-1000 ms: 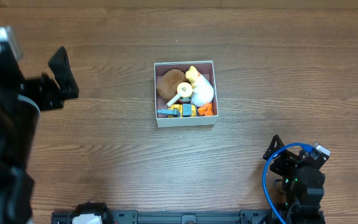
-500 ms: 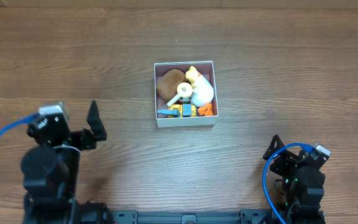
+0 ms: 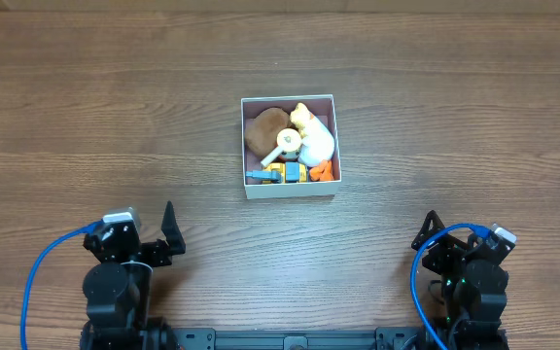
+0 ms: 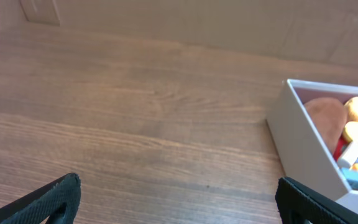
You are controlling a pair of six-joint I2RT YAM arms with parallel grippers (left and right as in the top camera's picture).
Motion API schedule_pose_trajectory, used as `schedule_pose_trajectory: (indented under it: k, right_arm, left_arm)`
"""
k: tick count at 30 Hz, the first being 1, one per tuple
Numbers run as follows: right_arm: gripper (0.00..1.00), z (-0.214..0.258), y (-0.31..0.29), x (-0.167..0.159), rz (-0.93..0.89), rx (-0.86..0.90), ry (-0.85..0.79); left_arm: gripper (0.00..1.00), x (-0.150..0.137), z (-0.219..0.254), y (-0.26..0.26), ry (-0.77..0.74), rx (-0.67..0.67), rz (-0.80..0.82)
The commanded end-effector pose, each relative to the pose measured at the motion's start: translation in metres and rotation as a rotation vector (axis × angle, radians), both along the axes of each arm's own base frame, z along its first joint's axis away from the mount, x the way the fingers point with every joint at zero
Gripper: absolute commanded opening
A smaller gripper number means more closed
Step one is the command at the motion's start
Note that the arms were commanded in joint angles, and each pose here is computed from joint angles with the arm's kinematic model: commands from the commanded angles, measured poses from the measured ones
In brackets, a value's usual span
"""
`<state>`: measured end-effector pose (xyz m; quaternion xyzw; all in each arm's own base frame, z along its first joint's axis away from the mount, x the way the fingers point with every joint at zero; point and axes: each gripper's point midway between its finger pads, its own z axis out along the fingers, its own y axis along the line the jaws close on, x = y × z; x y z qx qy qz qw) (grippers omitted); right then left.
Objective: Pack container
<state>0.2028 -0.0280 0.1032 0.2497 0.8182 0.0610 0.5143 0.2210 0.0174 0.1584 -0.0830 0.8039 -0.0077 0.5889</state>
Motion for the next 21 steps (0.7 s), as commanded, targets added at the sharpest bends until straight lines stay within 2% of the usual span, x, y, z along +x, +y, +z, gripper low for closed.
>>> schedule_pose_trajectory:
  k: [1, 5, 21]
  right_arm:
    - [1.0, -0.005, -0.001, 0.0, -0.007, -0.001, 0.001]
    - [1.0, -0.005, -0.001, 0.0, -0.007, -0.001, 0.001]
    - [1.0, -0.005, -0.001, 0.0, -0.007, -0.001, 0.001]
  left_arm:
    - [1.0, 0.001, -0.017, 0.0, -0.001, -0.013, 0.0]
    - [1.0, 0.006, -0.028, 0.0, -0.013, -0.012, -0.001]
    - [1.0, 0.008, -0.024, 0.0, -0.035, -0.009, 0.0]
